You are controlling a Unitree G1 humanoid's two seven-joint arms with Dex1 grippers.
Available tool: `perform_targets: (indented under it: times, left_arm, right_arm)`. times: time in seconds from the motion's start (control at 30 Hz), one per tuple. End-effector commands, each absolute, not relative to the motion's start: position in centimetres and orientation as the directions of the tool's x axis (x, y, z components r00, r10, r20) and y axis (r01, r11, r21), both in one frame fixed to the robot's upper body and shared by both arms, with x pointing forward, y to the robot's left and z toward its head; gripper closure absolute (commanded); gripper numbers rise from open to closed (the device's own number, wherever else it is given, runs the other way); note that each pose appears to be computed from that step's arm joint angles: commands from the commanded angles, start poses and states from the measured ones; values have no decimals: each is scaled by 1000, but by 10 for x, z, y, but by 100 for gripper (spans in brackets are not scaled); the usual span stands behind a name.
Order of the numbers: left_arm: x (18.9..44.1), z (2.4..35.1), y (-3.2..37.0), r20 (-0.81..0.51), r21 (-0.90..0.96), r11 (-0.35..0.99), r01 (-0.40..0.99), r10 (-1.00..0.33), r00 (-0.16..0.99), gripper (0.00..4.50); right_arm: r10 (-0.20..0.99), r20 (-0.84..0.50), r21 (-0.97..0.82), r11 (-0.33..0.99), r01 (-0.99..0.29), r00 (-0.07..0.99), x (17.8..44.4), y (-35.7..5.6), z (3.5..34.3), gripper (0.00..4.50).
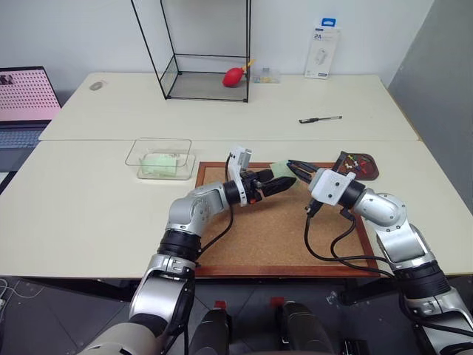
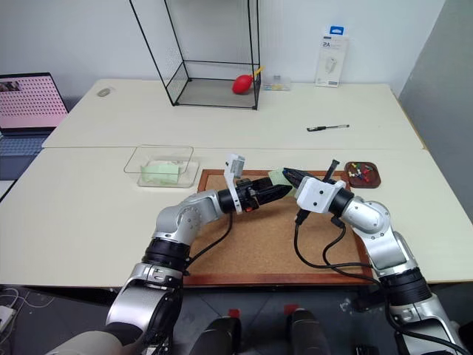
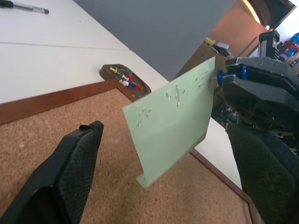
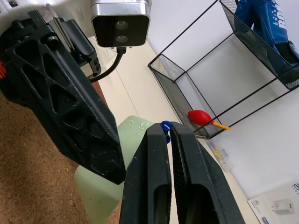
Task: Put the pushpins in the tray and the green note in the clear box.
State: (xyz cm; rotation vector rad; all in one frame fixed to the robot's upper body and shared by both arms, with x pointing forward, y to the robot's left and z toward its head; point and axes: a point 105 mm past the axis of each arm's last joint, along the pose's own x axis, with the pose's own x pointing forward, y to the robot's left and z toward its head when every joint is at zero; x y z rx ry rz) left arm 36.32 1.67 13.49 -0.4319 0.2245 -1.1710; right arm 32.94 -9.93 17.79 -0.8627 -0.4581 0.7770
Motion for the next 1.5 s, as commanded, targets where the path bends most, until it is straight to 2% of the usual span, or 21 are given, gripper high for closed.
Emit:
perform_targets:
  times: [0.03,0.27,0.7,0.9,1.23,1.33,1.5]
  left_arm:
    - [365,150,15,103,-405,295,865,-926,364,48]
    - [361,152,17,120,-411,274,869,-929,350,171]
    - [359,149,19,115,-418,279,864,-928,356,433]
    - [364,144,24,93,-416,325,849,-914,395,433]
    - [372,136,32,60,-407,406,818,-882,467,433]
    - [374,136,34,60,-407,419,812,-874,482,433]
    - [373,137,37,66,-412,425,806,-868,492,433]
  right_arm:
    - [769,120,-821,432,-373,627,325,-97,197,450]
    - [771,121,-817,436,-378,625,326,-95,197,450]
    - [764,141,-781,477,-404,630,326,-94,196,450]
    - [743,177,-706,553,-443,645,326,-95,200,450]
    - [678,236,-377,724,-578,696,324,-107,215,450]
    - [620,245,-309,779,-546,746,328,-124,221,450]
    - [521,188,-325,833,-448,833,338,-158,214,450]
